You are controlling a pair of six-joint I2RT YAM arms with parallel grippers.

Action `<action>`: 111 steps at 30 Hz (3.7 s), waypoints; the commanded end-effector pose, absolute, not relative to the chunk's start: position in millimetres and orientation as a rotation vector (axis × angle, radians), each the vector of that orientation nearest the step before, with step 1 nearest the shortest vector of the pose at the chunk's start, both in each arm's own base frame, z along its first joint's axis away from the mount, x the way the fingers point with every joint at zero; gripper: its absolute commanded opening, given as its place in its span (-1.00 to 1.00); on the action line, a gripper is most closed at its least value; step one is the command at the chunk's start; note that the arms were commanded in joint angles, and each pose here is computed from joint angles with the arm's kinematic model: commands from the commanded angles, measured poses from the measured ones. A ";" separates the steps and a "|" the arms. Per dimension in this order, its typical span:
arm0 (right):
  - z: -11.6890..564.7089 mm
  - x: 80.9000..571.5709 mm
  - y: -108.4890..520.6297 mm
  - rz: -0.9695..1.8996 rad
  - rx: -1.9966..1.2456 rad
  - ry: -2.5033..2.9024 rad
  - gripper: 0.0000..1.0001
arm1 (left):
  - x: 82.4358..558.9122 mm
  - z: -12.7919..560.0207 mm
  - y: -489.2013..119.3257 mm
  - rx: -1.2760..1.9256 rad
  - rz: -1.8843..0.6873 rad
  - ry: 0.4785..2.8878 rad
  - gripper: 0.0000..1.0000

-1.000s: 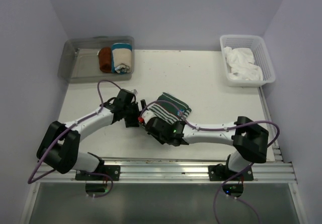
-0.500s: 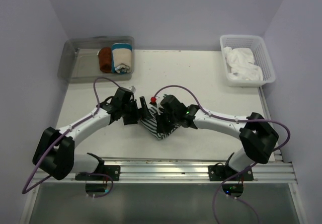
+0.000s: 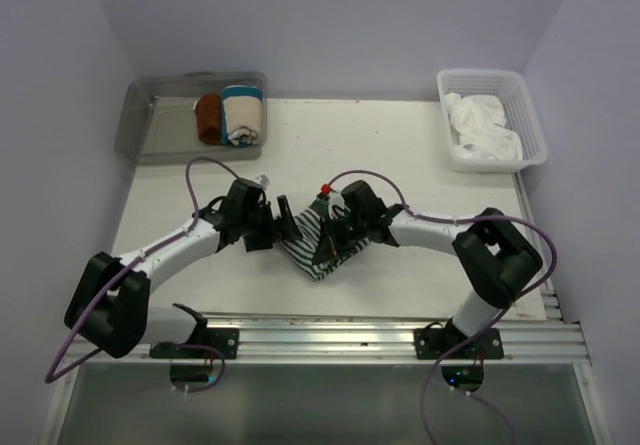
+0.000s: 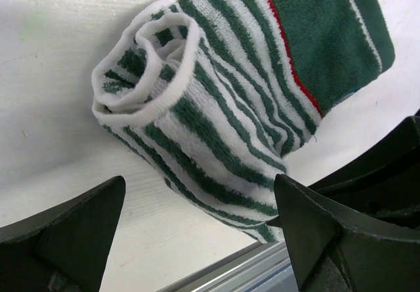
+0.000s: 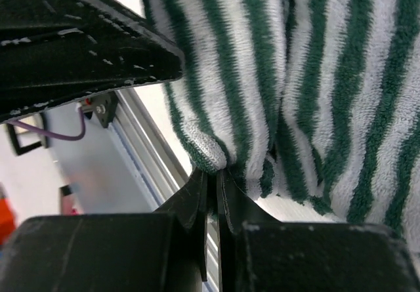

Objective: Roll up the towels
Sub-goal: Roll the towel

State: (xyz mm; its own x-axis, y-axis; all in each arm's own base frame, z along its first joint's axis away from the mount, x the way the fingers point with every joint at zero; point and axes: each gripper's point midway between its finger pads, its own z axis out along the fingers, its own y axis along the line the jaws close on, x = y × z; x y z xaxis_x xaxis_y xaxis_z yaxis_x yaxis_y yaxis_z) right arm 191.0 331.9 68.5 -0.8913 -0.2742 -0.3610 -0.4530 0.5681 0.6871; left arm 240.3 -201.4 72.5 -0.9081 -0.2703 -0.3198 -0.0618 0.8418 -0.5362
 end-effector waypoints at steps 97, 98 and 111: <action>51.0 193.3 325.4 1.406 -0.419 2.639 -1.00 | 276.5 49.5 -234.7 -0.173 -0.824 2.670 0.37; 48.5 194.5 324.0 1.385 -0.411 2.644 -1.00 | 276.9 48.6 -234.9 -0.175 -0.822 2.674 0.28; 111.6 218.5 267.9 0.638 -0.591 2.499 0.33 | 264.8 51.3 -229.7 -0.209 -0.762 2.740 -0.11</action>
State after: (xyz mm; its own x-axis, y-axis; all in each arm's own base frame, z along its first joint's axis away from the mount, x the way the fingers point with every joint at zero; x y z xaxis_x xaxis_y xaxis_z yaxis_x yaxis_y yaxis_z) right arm 210.1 288.5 85.3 -0.8777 -0.1871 -0.4411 -0.4267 0.7241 0.5418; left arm 261.7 -231.0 43.6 -0.9523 -0.2065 -0.2249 -0.0539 0.8388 -0.5418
